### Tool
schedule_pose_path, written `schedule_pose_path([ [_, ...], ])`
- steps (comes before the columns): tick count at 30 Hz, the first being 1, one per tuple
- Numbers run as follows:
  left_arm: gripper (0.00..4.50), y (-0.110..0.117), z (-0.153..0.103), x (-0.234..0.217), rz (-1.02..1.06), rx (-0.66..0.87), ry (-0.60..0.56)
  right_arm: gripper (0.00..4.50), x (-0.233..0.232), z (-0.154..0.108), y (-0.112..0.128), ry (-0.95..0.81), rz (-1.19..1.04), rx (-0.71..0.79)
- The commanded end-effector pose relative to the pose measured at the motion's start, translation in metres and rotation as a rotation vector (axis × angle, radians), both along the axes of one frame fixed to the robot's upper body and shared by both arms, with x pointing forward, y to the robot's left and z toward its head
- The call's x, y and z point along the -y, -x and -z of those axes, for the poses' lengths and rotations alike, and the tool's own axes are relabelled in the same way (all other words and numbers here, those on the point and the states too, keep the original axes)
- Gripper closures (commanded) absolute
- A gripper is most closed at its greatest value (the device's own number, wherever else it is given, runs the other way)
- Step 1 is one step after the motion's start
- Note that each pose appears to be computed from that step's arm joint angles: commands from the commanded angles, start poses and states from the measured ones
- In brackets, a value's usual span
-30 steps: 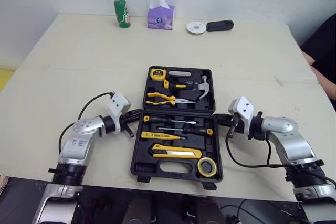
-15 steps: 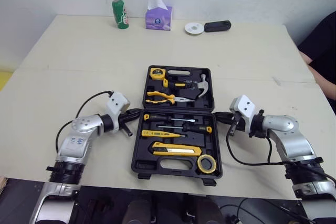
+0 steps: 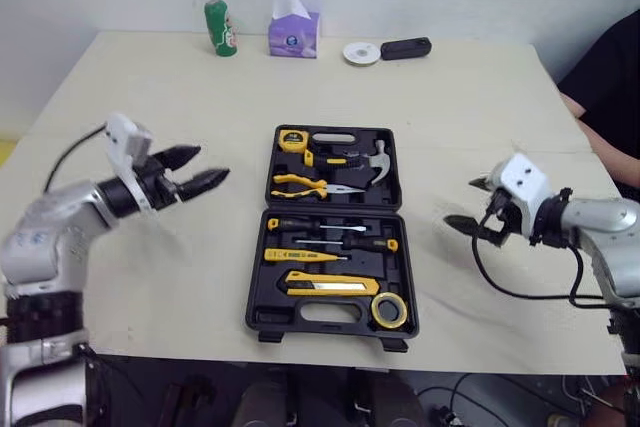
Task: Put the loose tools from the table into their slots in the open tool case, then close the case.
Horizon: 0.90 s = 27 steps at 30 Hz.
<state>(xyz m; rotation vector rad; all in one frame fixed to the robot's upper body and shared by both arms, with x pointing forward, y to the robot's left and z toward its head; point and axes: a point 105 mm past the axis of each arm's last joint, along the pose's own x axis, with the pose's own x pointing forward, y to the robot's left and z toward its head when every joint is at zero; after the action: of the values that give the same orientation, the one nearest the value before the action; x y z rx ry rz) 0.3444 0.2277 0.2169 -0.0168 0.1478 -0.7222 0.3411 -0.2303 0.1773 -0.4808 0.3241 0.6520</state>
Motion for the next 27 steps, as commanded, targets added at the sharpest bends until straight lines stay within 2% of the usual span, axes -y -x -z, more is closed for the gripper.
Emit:
schedule_pose_path([
  [1,0.05,-0.002,-0.001,0.013,0.016,-0.091,0.004,0.00,0.007,-0.012,-0.002,-0.037,0.153,-0.109],
  [4,0.05,-0.018,-0.009,0.022,-0.029,-0.163,0.029,0.00,-0.017,-0.023,-0.007,-0.213,0.192,-0.291],
  [7,0.05,-0.026,-0.001,0.024,-0.083,-0.276,-0.026,0.00,-0.029,-0.024,-0.011,-0.266,0.252,-0.416],
  [12,0.05,-0.040,-0.003,0.036,-0.099,-0.311,-0.088,0.00,-0.040,-0.030,-0.031,-0.291,0.315,-0.436],
  [16,0.05,-0.044,0.010,0.044,-0.074,-0.357,-0.165,0.00,-0.048,-0.028,-0.041,-0.277,0.330,-0.440],
  [22,0.05,-0.048,0.017,0.062,-0.028,-0.426,-0.153,0.00,-0.060,-0.021,-0.044,-0.245,0.305,-0.459],
  [27,0.05,-0.048,0.027,0.065,-0.018,-0.453,-0.210,0.00,-0.066,-0.017,-0.045,-0.258,0.293,-0.462],
])
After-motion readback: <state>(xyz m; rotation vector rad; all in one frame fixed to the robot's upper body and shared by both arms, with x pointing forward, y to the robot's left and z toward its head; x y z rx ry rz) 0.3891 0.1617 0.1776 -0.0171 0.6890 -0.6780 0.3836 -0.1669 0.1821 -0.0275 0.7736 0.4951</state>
